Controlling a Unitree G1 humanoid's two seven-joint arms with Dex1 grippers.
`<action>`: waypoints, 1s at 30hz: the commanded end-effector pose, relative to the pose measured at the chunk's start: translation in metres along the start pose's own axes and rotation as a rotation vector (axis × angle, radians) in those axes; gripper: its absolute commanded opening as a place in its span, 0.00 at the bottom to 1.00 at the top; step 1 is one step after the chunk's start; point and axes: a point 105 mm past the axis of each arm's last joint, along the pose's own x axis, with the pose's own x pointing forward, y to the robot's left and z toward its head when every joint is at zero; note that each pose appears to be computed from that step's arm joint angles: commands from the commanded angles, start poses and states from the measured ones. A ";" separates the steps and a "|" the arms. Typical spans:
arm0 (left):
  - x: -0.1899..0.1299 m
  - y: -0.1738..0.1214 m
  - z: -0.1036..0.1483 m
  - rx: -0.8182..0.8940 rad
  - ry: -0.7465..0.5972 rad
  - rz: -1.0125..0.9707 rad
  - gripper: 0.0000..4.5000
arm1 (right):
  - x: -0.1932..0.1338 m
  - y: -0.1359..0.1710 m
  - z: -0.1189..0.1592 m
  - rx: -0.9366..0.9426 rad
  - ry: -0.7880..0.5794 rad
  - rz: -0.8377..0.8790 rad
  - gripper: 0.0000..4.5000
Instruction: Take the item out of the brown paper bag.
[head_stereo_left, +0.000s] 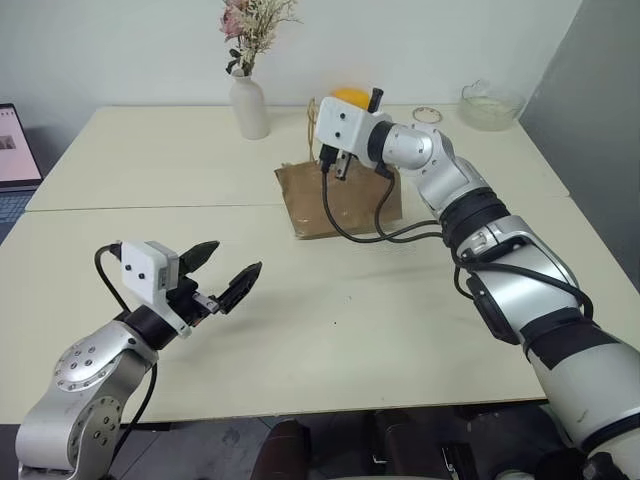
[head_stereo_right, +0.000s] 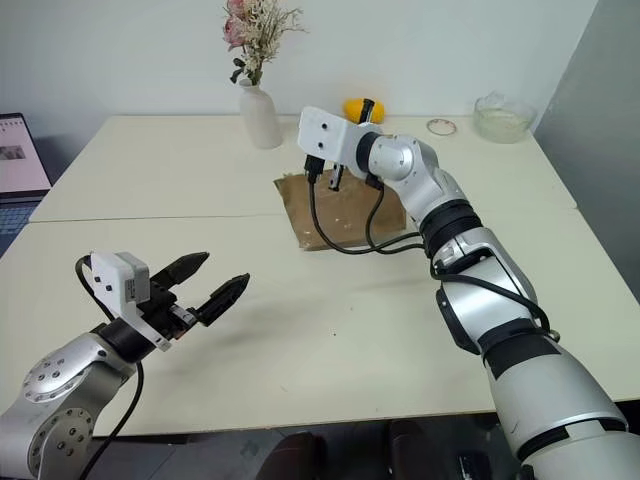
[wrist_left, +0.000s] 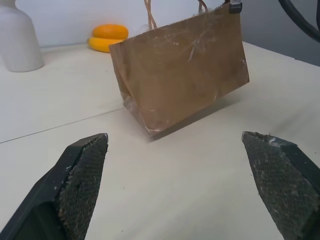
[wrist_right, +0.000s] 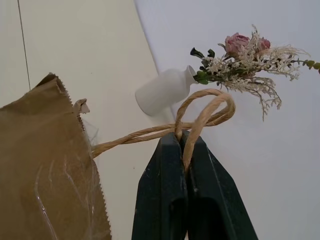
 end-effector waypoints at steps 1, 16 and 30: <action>0.004 -0.007 0.015 0.047 -0.050 -0.030 1.00 | -0.001 -0.017 0.020 -0.062 -0.054 -0.031 0.00; 0.017 -0.017 0.026 0.050 -0.089 -0.084 1.00 | -0.017 -0.029 -0.008 -0.112 0.023 -0.060 0.62; 0.032 -0.024 0.035 0.052 -0.117 -0.139 1.00 | -0.070 -0.028 -0.023 0.112 -0.036 0.098 0.99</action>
